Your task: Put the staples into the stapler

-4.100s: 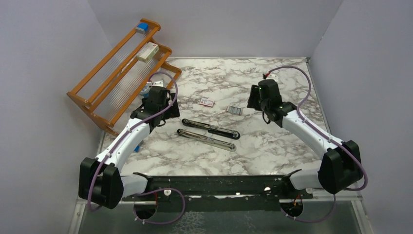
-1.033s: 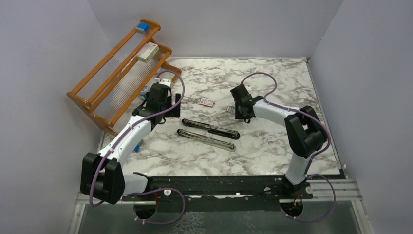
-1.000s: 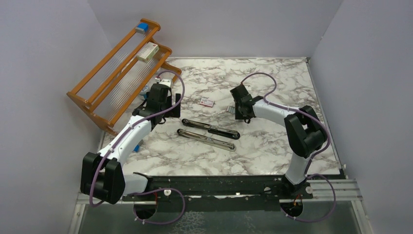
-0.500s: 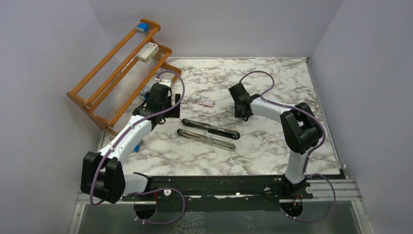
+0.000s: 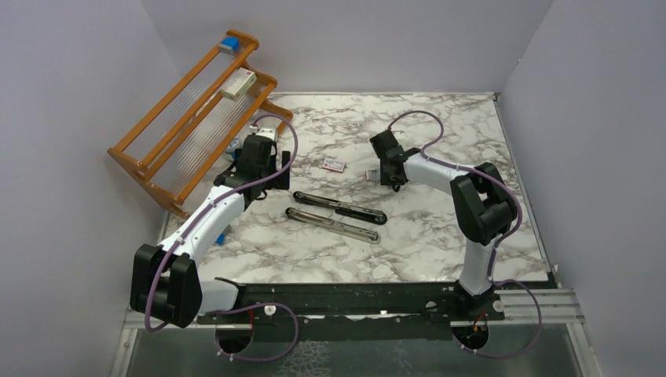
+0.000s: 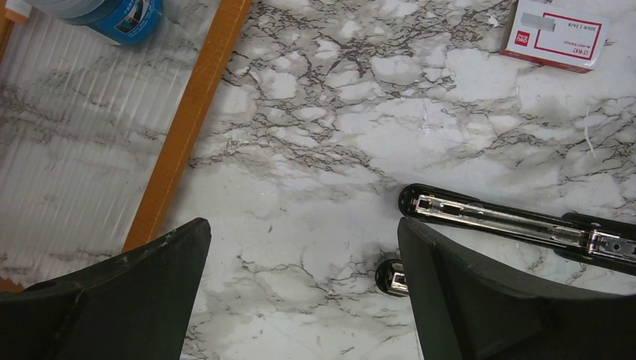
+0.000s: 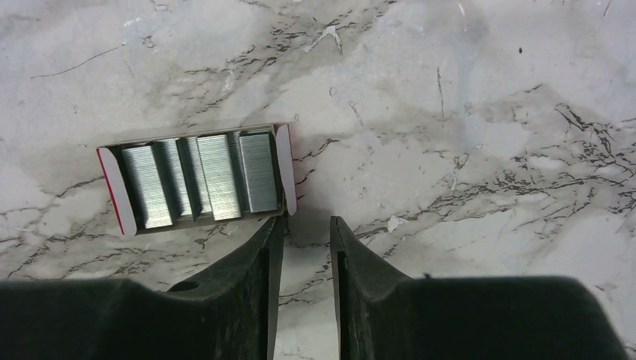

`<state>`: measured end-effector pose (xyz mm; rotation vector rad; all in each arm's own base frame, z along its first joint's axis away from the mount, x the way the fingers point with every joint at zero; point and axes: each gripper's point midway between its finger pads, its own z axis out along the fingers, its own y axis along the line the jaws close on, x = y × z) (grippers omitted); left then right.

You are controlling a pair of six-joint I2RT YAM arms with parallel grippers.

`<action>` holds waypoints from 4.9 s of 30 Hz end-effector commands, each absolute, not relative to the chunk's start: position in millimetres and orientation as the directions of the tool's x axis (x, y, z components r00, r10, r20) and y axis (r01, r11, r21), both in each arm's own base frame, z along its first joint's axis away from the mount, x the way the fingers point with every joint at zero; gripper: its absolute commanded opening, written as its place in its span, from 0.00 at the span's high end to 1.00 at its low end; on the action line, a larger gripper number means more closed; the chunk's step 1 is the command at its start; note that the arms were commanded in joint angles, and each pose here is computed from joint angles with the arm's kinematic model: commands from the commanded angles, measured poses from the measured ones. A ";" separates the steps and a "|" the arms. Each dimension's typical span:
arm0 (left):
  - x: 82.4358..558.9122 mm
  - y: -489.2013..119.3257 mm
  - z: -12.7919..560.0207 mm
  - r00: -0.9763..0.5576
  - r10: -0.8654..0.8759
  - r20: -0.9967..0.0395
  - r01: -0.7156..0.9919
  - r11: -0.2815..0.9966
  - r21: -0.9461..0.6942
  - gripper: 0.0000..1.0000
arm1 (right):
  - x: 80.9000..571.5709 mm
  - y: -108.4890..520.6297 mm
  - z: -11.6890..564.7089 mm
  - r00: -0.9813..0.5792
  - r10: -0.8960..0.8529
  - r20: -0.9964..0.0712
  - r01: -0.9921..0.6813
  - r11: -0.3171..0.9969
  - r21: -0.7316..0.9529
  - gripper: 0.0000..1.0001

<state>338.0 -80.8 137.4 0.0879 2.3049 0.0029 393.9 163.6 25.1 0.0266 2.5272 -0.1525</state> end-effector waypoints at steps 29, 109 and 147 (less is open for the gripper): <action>339.5 -74.2 135.4 -0.674 0.084 -0.734 0.047 0.996 0.071 0.02 | 426.2 208.0 70.5 -0.769 -0.100 -0.632 -0.150 0.988 0.026 0.76; 339.8 -75.6 129.7 -0.692 0.096 -0.716 0.057 0.995 0.078 0.03 | 420.8 193.6 60.6 -0.781 -0.074 -0.620 -0.139 0.989 0.056 0.76; 340.1 -75.6 128.7 -0.695 0.100 -0.712 0.059 0.995 0.081 0.03 | 415.4 175.0 35.2 -0.838 -0.072 -0.541 -0.058 0.997 -0.043 0.76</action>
